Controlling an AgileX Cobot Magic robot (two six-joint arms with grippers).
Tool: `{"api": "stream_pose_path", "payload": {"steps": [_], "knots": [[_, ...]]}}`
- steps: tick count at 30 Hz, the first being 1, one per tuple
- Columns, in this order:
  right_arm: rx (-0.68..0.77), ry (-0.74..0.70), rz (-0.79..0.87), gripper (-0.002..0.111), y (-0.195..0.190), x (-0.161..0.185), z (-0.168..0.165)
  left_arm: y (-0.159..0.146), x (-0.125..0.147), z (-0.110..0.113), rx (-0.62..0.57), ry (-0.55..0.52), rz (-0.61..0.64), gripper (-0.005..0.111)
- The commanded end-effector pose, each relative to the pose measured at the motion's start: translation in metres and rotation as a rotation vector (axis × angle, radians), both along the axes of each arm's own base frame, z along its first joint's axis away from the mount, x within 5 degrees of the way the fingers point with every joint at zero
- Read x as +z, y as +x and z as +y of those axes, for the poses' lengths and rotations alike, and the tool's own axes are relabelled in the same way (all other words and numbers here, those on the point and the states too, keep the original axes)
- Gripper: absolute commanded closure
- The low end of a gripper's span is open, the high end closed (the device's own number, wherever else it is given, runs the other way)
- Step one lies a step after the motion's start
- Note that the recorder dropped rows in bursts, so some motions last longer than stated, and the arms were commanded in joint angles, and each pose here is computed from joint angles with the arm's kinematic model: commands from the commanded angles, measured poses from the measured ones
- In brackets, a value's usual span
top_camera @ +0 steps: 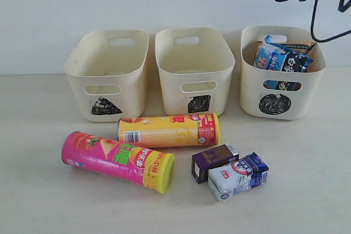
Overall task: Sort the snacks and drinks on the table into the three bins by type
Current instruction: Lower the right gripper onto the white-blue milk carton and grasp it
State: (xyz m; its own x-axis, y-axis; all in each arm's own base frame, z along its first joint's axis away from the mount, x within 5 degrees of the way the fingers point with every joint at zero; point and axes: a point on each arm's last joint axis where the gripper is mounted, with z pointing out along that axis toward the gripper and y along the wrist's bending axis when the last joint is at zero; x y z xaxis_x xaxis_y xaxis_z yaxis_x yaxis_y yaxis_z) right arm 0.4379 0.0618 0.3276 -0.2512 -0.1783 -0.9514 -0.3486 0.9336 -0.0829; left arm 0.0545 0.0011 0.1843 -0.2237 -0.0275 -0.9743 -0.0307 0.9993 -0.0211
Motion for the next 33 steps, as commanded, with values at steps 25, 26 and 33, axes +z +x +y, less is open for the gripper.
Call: {"api": "stream_pose_path", "payload": {"steps": [25, 26, 33], "knots": [[0.827, -0.589, 0.658, 0.101, -0.100, -0.035, 0.042, 0.000, 0.001, 0.000, 0.000, 0.010, -0.007, 0.103], [0.862, -0.641, 0.657, 0.094, -0.101, -0.039, 0.048, 0.000, 0.001, 0.000, 0.000, 0.010, -0.007, 0.103], [0.948, -0.843, 0.708, 0.056, -0.099, -0.066, 0.068, 0.000, 0.001, 0.000, 0.000, 0.010, -0.007, 0.103]]}}
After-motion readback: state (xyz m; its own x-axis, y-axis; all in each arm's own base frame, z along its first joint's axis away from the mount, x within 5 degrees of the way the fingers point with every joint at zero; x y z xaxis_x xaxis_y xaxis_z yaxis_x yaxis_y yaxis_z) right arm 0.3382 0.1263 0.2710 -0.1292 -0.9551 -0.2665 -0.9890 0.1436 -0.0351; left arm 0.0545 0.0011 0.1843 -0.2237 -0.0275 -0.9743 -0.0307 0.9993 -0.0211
